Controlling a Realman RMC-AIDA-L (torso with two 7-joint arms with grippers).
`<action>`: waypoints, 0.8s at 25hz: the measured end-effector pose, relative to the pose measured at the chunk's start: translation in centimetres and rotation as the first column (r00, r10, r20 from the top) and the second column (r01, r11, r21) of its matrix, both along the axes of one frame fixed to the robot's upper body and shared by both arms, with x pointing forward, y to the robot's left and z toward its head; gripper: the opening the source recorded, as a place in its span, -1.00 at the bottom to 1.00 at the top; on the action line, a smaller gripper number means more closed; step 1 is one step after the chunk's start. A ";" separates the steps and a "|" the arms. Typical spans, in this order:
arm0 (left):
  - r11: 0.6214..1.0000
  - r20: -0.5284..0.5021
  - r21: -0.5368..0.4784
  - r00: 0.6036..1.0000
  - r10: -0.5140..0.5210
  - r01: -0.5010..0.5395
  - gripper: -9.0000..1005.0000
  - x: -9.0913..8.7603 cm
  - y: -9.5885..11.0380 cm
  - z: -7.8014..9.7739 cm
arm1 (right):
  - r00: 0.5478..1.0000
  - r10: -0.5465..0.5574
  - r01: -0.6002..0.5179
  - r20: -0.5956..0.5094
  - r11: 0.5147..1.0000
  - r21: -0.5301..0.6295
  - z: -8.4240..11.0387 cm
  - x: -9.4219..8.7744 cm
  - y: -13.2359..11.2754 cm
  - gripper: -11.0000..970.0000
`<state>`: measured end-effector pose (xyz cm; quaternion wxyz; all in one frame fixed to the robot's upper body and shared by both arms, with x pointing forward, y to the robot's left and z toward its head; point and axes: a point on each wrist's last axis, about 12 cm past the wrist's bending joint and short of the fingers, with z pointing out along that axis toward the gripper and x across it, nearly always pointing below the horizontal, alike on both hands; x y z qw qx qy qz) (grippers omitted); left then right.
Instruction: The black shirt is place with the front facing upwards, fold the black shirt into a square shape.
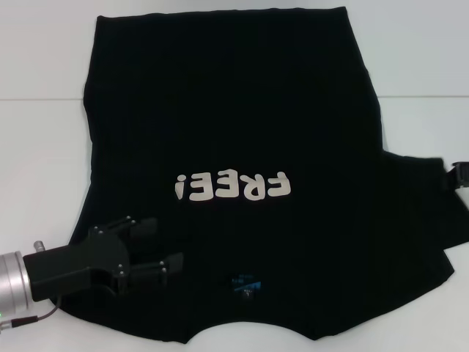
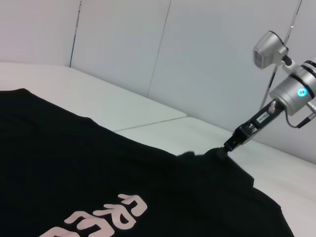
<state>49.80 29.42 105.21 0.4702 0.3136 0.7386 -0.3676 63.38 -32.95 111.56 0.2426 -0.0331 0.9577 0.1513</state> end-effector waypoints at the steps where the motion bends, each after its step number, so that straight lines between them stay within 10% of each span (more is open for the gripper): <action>1: 1.000 0.000 0.000 1.000 0.000 0.000 0.80 0.0 0.0 0.0 | 1.000 -0.014 0.014 0.005 1.000 0.004 0.2 -0.1 -0.6 -0.94; 20: 1.000 -0.004 0.001 1.000 -0.008 0.008 0.80 0.1 -0.2 0.1 | 0.992 0.015 -0.028 0.128 0.995 0.095 4.3 -0.2 -2.3 -0.93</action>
